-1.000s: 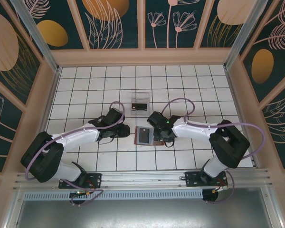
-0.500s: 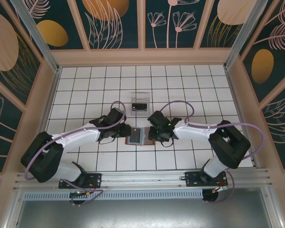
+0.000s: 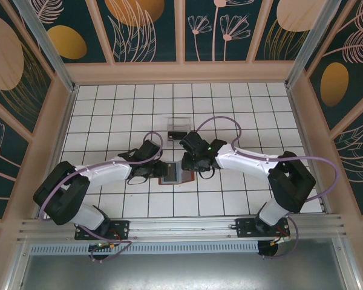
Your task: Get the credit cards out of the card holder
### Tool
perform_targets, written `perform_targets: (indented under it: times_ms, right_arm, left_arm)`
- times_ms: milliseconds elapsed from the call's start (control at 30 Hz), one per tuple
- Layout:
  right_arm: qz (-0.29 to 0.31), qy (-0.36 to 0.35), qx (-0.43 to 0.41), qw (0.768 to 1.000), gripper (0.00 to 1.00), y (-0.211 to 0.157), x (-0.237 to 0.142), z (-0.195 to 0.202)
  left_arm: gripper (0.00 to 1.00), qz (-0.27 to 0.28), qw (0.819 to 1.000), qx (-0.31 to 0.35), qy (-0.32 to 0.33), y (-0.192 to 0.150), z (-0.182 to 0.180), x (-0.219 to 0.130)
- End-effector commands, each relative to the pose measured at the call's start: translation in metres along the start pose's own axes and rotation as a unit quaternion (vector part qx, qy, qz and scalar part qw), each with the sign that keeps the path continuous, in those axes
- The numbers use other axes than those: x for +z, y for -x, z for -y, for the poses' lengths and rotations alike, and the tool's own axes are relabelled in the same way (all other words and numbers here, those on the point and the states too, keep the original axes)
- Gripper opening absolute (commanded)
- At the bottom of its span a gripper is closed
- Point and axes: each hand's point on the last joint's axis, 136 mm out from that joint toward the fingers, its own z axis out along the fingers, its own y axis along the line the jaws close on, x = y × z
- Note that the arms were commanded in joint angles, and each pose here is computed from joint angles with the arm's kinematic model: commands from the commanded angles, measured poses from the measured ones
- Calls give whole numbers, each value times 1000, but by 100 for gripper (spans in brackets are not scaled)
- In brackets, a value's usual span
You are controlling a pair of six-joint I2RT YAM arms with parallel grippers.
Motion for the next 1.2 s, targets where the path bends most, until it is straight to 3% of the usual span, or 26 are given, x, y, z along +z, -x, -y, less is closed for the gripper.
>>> perform_targets:
  times_ms: [0, 167, 500, 1167]
  right_arm:
    - [8, -22, -9, 1000, 39, 5, -14, 2]
    - [15, 23, -10, 1000, 39, 14, -24, -21]
    - [-33, 132, -13, 991, 36, 8, -6, -72]
    - [-83, 119, -10, 989, 32, -5, 54, -65]
  left_arm:
    - [34, -12, 1000, -8, -7, -8, 0, 6]
    - [34, -13, 1000, -8, -4, -9, -2, 6]
    - [32, -12, 1000, -9, 0, -12, -6, 7]
    - [30, -10, 1000, -11, 9, -15, -12, 5]
